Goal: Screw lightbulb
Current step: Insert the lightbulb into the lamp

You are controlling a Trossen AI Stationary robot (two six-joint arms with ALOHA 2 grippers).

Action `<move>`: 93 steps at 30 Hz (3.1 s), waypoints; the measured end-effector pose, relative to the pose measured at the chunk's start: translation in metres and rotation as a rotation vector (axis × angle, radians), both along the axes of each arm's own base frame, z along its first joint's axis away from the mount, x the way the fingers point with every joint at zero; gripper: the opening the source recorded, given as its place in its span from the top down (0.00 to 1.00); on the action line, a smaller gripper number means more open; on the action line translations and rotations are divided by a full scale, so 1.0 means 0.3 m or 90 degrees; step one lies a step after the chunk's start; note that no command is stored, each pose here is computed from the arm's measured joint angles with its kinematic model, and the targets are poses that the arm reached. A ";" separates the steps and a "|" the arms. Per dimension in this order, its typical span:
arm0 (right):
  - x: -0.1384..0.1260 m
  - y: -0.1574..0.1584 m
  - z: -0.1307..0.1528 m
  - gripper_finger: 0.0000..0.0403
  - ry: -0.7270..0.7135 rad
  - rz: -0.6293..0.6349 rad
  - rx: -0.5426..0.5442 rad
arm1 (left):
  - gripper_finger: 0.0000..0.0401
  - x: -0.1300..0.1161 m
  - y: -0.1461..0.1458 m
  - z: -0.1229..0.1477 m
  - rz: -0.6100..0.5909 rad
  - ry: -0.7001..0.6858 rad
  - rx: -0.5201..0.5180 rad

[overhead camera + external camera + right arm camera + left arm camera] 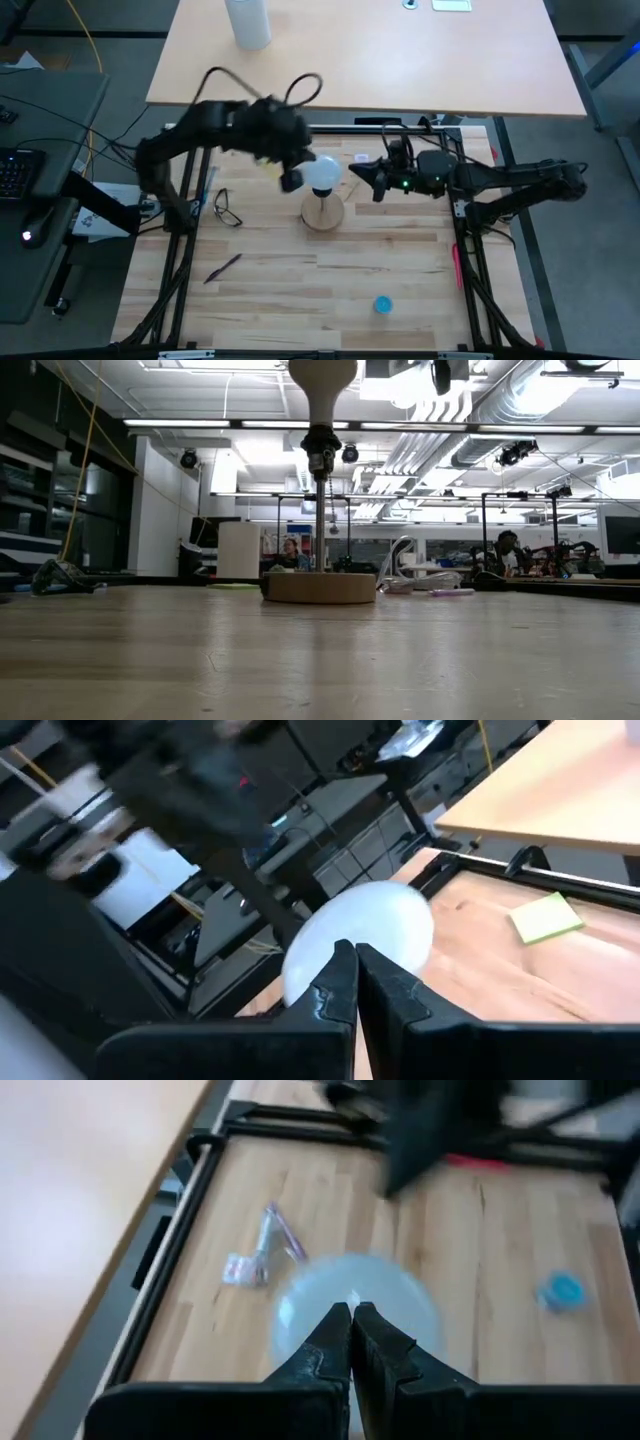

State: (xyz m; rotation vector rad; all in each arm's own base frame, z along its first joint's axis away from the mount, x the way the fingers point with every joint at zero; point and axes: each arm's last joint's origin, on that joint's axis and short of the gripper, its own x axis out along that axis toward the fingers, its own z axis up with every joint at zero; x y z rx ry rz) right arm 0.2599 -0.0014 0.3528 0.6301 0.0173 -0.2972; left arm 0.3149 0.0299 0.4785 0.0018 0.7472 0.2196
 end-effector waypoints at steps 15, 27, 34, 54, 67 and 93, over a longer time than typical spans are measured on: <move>0.063 -0.230 -0.051 1.00 -0.015 0.078 0.035 | 1.00 -0.120 -0.363 -0.184 -0.016 -0.236 -0.037; 0.155 -0.291 -0.104 1.00 -0.084 0.084 0.070 | 1.00 -0.021 -0.360 -0.380 0.072 -0.326 -0.081; 0.186 -0.313 -0.144 1.00 -0.081 0.078 0.094 | 1.00 -0.024 -0.332 -0.434 0.141 -0.298 -0.042; 0.192 -0.296 -0.136 1.00 -0.097 0.123 0.104 | 1.00 0.006 -0.191 -0.460 0.131 -0.276 -0.057; 0.186 -0.260 -0.129 1.00 -0.078 0.146 0.109 | 1.00 -0.001 -0.164 -0.486 0.140 -0.222 -0.016; 0.084 -0.200 -0.070 1.00 -0.005 0.119 0.098 | 1.00 -0.006 -0.062 -0.491 0.199 -0.202 0.006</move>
